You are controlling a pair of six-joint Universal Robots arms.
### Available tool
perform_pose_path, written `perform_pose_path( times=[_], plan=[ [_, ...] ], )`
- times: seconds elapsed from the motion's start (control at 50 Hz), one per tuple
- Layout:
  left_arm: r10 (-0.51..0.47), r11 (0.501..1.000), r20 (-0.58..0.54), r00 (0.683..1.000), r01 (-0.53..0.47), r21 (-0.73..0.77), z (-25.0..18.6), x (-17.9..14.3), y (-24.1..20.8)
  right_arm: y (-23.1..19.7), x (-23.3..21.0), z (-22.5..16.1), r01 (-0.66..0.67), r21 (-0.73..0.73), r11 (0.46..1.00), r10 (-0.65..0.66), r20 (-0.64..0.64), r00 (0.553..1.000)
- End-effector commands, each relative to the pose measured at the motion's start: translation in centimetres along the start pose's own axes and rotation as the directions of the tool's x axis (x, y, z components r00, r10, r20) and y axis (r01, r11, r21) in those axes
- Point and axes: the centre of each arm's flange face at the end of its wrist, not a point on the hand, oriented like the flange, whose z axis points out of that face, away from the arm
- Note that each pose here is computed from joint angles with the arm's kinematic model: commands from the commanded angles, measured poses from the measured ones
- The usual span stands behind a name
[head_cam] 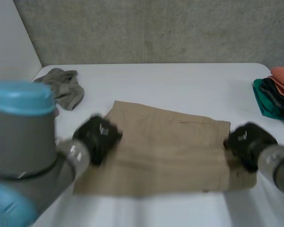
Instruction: Fold the laundry.
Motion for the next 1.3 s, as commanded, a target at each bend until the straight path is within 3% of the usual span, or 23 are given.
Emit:
perform_pose_path(
  times=[0.02,0.16,0.28,0.38,0.5,0.6,0.68,0.76,0.88,0.98,1.14,1.3],
  plan=[
    [-0.032,0.995,0.263,0.964,0.006,0.098,9.0,-2.9,-1.3,-1.5,2.5,5.9,-0.073,0.096,0.993,0.089,-0.183,0.979],
    [-0.039,0.987,0.339,0.940,-0.017,0.162,15.7,-2.5,-0.4,-2.2,2.1,12.3,-0.042,0.144,0.989,0.080,-0.265,0.961],
    [-0.069,0.963,0.403,0.913,-0.044,0.267,17.3,-2.6,-1.4,-3.2,3.3,15.6,-0.032,0.248,0.968,0.130,-0.389,0.912],
    [-0.090,0.939,0.380,0.920,-0.049,0.339,15.7,-0.5,-3.4,-3.8,4.5,14.2,-0.056,0.285,0.957,0.185,-0.449,0.874],
    [-0.108,0.923,0.382,0.918,-0.050,0.381,11.7,-1.4,-5.5,-3.7,4.2,9.8,-0.129,0.283,0.950,0.237,-0.387,0.891],
    [-0.151,0.920,0.356,0.922,-0.001,0.392,8.5,-1.8,-5.6,-1.6,1.4,5.9,-0.249,0.152,0.956,0.275,-0.183,0.944],
    [-0.200,0.917,0.306,0.931,0.068,0.393,7.0,-1.2,-4.8,0.4,-1.2,5.0,-0.387,0.050,0.921,0.388,-0.012,0.922],
    [-0.228,0.908,0.244,0.943,0.114,0.404,6.3,-0.4,-4.3,1.2,-2.4,5.2,-0.440,0.064,0.896,0.436,0.073,0.897],
    [-0.226,0.910,0.215,0.950,0.127,0.394,6.2,0.3,-3.7,1.9,-1.9,7.0,-0.438,0.132,0.889,0.439,0.023,0.898],
    [-0.227,0.911,0.214,0.950,0.130,0.391,6.2,0.4,-3.6,3.3,-1.1,8.2,-0.406,0.089,0.909,0.413,-0.078,0.907],
    [-0.236,0.903,0.229,0.945,0.126,0.411,5.3,-0.4,-4.2,5.0,1.7,6.7,-0.362,0.056,0.931,0.365,-0.221,0.904],
    [-0.243,0.893,0.238,0.940,0.121,0.434,4.5,-1.0,-5.0,4.9,2.2,6.1,-0.311,0.103,0.945,0.324,-0.157,0.933]
  ],
)
